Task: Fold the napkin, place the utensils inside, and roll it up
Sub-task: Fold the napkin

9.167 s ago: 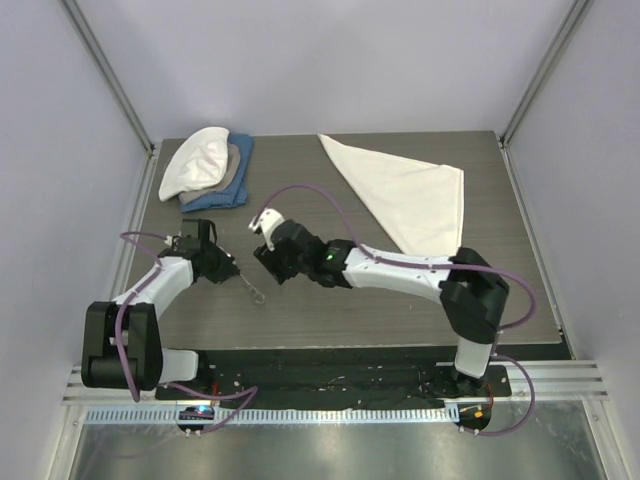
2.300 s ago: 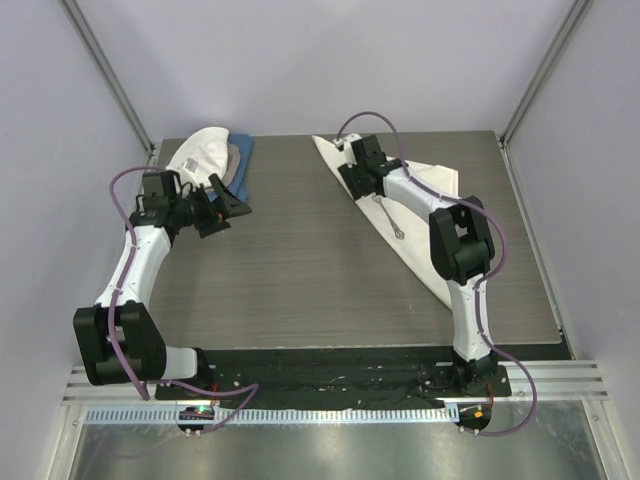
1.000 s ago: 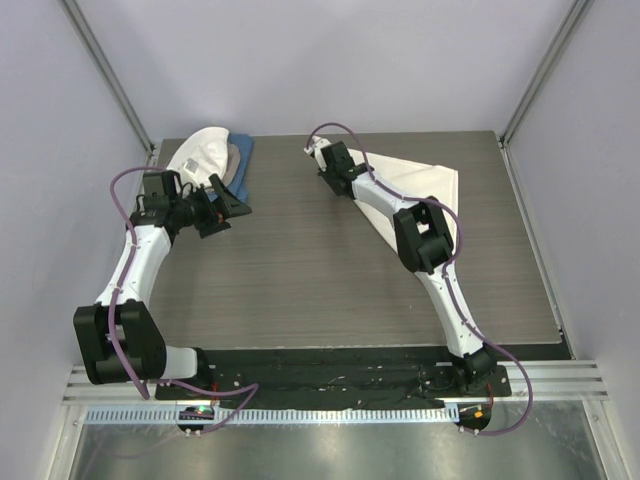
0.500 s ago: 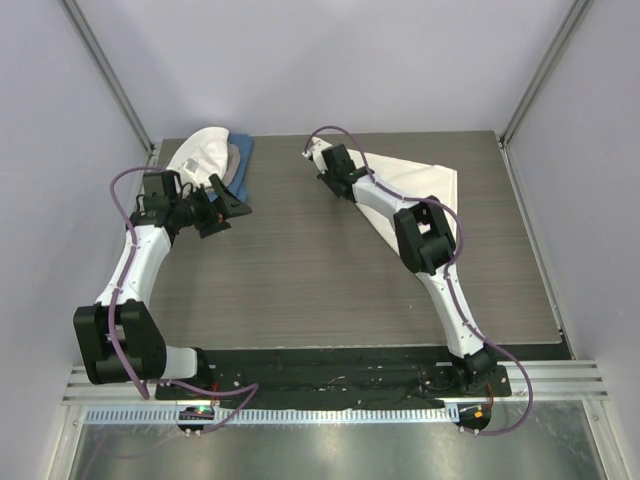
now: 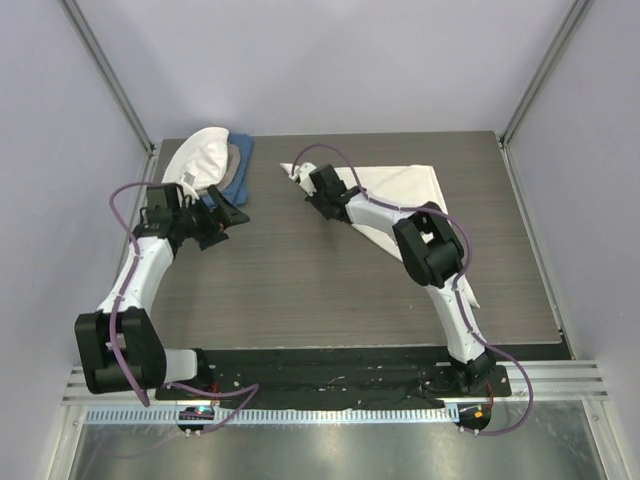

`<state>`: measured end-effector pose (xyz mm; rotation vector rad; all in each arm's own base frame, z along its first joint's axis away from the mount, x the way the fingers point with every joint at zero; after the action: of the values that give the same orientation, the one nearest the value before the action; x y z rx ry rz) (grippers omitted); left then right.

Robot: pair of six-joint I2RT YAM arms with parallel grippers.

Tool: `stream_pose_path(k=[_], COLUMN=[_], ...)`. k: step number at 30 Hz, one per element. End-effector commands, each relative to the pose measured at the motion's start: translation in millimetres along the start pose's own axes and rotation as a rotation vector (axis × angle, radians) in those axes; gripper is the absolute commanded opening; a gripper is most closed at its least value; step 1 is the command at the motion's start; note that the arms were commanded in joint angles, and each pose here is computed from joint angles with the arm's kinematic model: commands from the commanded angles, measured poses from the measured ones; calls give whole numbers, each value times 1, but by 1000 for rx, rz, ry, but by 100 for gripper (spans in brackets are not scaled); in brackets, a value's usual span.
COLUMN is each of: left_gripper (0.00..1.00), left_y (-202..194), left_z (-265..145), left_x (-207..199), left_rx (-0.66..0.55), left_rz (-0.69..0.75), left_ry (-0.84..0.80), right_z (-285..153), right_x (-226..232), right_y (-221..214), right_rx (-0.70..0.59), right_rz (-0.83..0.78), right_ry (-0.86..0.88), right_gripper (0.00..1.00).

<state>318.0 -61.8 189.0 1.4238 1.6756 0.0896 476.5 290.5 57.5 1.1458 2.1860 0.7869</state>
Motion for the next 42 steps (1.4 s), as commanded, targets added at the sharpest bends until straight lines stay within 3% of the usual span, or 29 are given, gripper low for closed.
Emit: stream_pose_path(k=[1, 8, 16, 26, 35, 42], left_gripper=[92, 85, 81, 75, 63, 61], left_y=[-1, -53, -88, -119, -130, -128], left_z=[-10, -1, -16, -16, -21, -29], left_x=[3, 31, 49, 76, 99, 107], left_rx=[-122, -188, -267, -249, -248, -286], left_rz=[-42, -212, -258, -317, -345, -345], left_ry=[55, 108, 200, 341, 495, 571], right_z=[-22, -57, -101, -141, -140, -133], right_x=[44, 85, 139, 219, 231, 233], right_y=[-24, -53, -80, -91, -78, -69], right_rx=[65, 95, 115, 78, 25, 18], right_rz=[19, 20, 6, 57, 138, 166], right_ry=[78, 127, 197, 284, 235, 218], right_gripper=[1, 1, 1, 1, 1, 1])
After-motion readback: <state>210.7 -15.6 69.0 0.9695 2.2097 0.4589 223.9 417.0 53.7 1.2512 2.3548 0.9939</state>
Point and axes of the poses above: each gripper's point midway between its finger pads, its own z axis out along the fingers, its own x axis along the line the jaws close on, y = z × x, the point moved 4 cm from there along -z, back along the fingers, and after that the axes turned 14 degrees about z, right-handed, at the moved point
